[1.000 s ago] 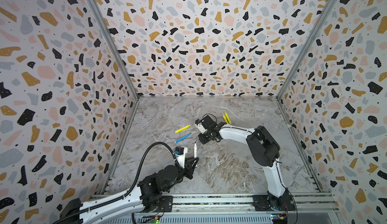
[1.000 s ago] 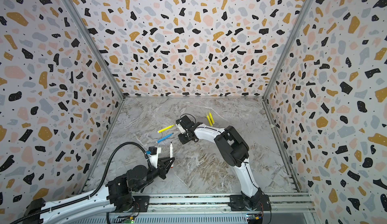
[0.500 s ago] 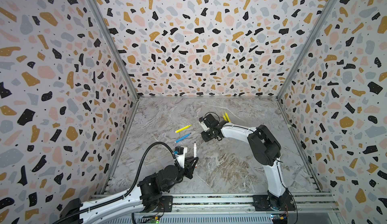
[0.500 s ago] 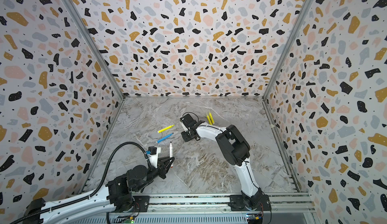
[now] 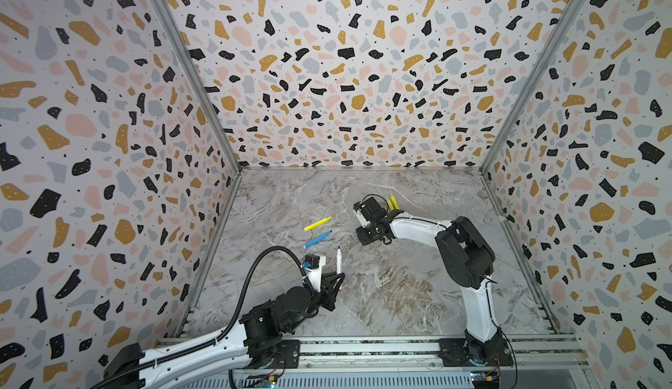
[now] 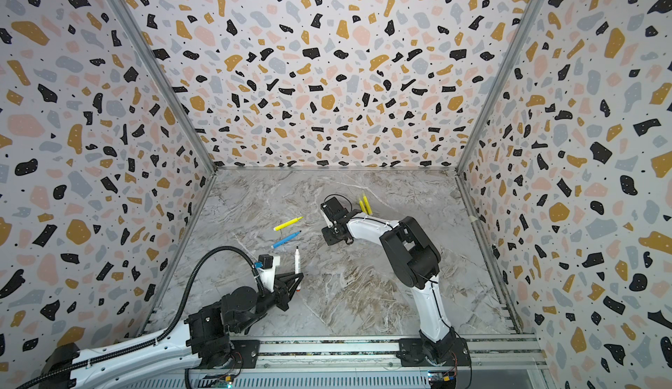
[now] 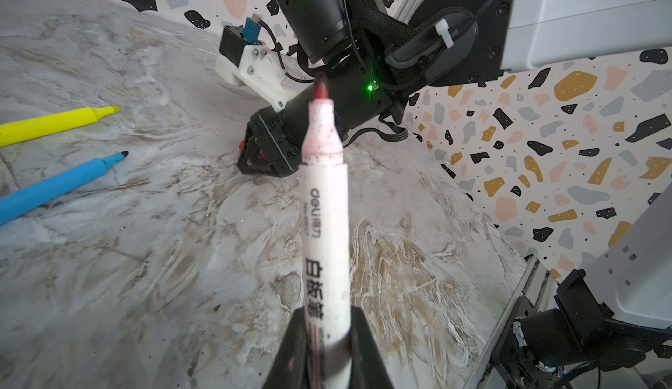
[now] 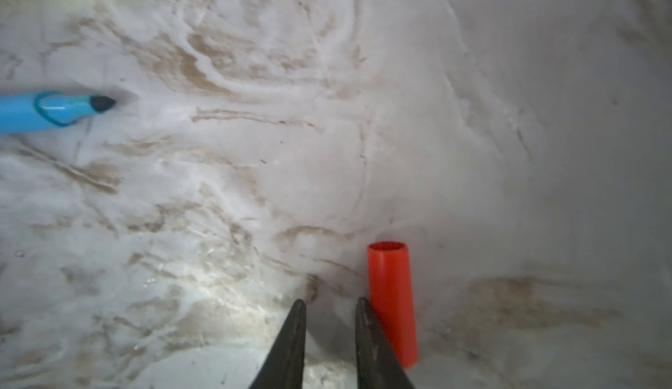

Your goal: Insert the pens into the pen caps

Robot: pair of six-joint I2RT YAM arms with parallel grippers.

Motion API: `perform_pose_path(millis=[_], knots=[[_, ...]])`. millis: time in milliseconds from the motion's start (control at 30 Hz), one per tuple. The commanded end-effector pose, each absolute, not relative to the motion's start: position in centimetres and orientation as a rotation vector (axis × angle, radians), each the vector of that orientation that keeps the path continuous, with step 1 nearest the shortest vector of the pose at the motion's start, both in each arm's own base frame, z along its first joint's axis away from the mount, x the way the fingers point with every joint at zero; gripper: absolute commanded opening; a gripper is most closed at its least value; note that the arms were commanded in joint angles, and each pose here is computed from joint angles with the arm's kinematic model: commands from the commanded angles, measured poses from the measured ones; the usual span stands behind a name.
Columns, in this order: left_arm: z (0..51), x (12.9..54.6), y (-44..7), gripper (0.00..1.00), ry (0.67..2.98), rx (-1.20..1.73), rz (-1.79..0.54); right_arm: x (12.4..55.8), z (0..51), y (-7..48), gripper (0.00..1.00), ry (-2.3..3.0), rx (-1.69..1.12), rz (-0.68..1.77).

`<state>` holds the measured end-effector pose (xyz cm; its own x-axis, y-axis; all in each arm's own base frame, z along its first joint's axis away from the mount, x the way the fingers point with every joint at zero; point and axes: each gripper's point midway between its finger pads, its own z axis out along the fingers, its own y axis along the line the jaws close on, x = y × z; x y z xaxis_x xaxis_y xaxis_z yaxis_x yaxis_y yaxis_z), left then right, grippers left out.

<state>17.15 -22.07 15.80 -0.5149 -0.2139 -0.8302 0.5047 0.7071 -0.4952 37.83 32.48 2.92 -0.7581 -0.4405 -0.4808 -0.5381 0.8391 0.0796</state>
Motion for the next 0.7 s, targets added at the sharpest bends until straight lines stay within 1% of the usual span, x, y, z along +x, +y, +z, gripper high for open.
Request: perform_pose_path(millis=[0, 233, 433, 667], knots=[[16.8, 17.4, -21.9, 0.0, 1.877, 0.196, -0.918, 37.8, 4.5, 30.9, 0.26, 2.57, -0.675, 0.252], [16.8, 17.5, -21.9, 0.0, 1.878, 0.193, -0.912, 38.6, 4.8, 29.9, 0.26, 2.57, -0.639, 0.236], [16.7, 17.5, -21.9, 0.0, 1.88, 0.192, -0.912, 40.1, 5.5, 29.7, 0.29, 2.557, -0.624, 0.268], [16.7, 17.6, -21.9, 0.0, 1.879, 0.192, -0.909, 40.9, 5.6, 31.1, 0.38, 2.554, -0.661, 0.348]])
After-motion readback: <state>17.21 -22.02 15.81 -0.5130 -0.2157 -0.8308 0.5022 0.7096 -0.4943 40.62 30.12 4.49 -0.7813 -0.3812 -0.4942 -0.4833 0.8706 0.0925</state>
